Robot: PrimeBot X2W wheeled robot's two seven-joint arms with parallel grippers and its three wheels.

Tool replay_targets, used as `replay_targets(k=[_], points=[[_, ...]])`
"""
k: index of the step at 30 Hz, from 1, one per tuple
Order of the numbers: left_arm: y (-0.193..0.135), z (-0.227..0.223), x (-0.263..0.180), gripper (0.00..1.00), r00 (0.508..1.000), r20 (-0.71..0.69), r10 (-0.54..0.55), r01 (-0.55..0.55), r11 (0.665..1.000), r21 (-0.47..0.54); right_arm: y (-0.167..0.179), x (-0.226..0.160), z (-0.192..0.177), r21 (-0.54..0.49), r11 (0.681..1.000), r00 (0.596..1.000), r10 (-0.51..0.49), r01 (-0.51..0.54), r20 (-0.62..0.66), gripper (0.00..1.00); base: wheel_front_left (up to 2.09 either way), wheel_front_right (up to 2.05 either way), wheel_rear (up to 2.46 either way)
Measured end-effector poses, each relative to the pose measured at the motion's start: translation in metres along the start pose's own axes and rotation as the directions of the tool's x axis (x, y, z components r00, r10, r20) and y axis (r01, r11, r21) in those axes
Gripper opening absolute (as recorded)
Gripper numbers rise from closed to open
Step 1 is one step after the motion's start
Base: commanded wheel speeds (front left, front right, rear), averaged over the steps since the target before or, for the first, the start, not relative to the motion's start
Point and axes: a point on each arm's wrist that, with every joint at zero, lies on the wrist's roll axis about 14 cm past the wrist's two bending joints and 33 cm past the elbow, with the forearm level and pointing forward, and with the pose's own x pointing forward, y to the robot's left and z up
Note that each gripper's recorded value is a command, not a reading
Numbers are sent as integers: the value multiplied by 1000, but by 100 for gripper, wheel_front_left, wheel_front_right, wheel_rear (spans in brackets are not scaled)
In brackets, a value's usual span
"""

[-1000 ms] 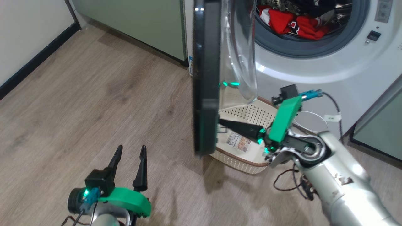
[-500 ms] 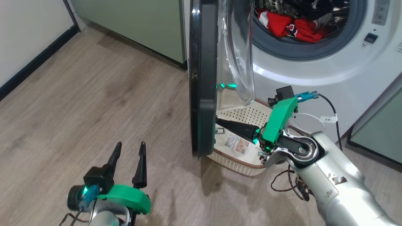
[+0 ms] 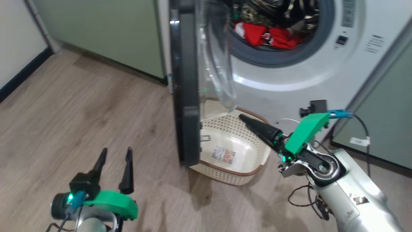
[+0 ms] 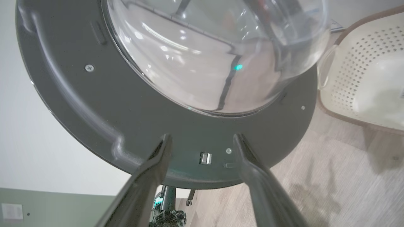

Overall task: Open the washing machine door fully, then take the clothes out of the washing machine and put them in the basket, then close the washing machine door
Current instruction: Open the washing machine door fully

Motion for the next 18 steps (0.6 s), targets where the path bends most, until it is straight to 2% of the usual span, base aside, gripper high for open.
replay_targets(k=[3,7,11,14,15,16,18], points=[[-5,2,6,100,1000,6,-20,20,1000,5,-6,-19,23,-60,998,989,-28,37,143,100,0,0,0],[-12,4,14,100,999,12,-48,48,999,6,-12,-49,51,-189,974,937,-50,122,345,100,0,0,0],[-21,5,20,100,997,15,-80,79,997,15,-26,-79,63,-274,935,866,-63,225,497,100,0,0,0],[-25,6,23,100,996,19,-92,92,996,15,-37,-103,71,-356,877,809,-60,323,585,100,0,0,0],[-27,6,24,100,995,20,-100,99,995,17,-43,-110,73,-364,862,797,-73,352,599,100,0,0,0],[-27,6,24,100,995,20,-100,99,995,17,-43,-110,73,-364,862,797,-73,352,599,100,0,0,0],[-28,7,25,100,994,24,-104,103,995,15,-50,-123,79,-380,831,775,-92,406,625,100,0,0,0]])
